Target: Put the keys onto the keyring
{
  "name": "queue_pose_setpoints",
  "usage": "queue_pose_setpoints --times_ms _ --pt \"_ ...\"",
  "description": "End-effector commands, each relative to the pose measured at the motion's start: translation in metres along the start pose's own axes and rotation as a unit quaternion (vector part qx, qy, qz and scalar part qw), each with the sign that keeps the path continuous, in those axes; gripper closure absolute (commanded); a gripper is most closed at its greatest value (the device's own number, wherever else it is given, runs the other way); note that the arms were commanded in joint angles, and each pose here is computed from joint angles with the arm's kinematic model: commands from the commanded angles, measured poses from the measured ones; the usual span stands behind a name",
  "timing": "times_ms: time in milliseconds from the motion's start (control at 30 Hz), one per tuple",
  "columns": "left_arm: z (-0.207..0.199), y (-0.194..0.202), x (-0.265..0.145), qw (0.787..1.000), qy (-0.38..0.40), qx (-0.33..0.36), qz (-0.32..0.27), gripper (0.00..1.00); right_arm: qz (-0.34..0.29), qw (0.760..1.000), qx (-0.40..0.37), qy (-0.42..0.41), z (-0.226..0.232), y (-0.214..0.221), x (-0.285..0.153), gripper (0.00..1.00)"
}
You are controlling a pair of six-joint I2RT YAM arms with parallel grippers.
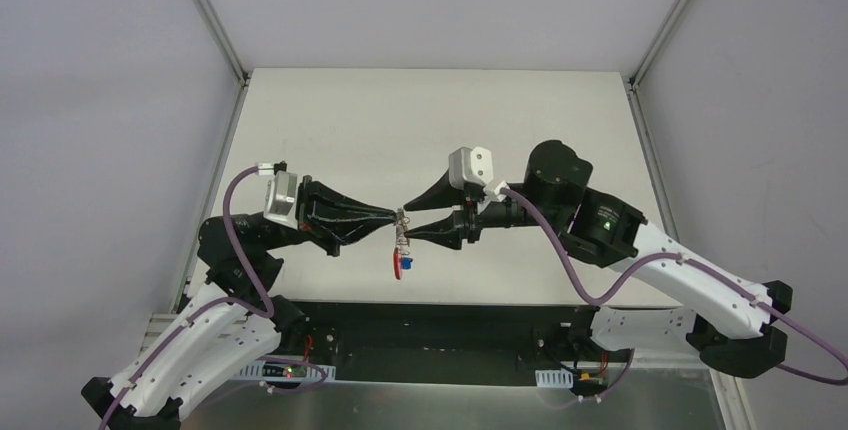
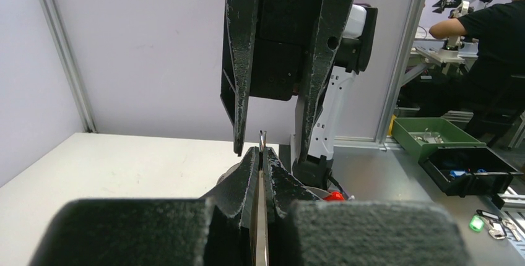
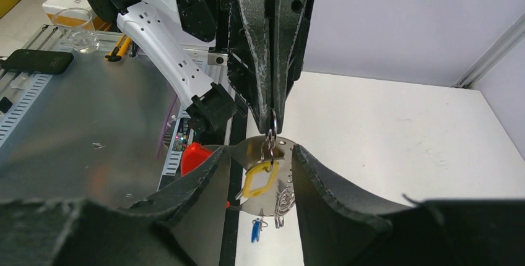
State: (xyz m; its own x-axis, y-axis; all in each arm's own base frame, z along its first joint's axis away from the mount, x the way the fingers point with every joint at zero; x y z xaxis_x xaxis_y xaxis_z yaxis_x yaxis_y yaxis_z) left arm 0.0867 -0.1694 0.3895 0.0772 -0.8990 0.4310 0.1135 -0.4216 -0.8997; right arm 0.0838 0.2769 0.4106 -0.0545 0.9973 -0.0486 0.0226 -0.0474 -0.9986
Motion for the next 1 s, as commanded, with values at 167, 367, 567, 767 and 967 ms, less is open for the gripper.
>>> queue_pose_setpoints --times_ms 167,367,567,767,967 --pt "-0.004 -0.013 0.001 0.999 0.014 0.027 -0.033 1.00 -0.034 0.999 -0.027 -0.022 0.004 -0.027 0.008 0.72" --pt "-0.004 -0.013 0.000 0.999 0.012 0.031 -0.036 1.00 -0.031 0.999 -0.026 -0.021 0.005 -0.028 0.008 0.98" --pt "-0.007 -0.016 -0.002 0.998 0.013 0.035 -0.041 1.00 -0.013 1.000 -0.015 -0.018 0.005 -0.025 0.008 1.00" --pt "-0.012 -0.013 -0.002 0.999 0.030 0.001 0.012 0.90 0.012 1.000 0.020 -0.006 0.007 -0.026 0.003 1.00" --pt "-0.014 -0.010 -0.002 0.996 0.034 -0.039 0.070 0.82 0.066 0.995 0.072 0.003 0.011 -0.023 -0.003 1.00"
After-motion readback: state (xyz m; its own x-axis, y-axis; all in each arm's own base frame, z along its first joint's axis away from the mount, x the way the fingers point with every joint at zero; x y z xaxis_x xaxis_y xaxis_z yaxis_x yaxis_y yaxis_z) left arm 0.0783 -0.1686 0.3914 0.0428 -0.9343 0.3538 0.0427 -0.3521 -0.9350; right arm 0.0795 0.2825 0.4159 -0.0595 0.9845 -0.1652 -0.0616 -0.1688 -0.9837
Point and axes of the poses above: each gripper's point midway between its finger pads, its own x axis out along the fingers, its own z axis along the line the jaws close on, y = z × x, the point moved 7 cm from there along -x, back along the fingers, and after that the axes turned 6 degrees about x, right-handed, at the moved point
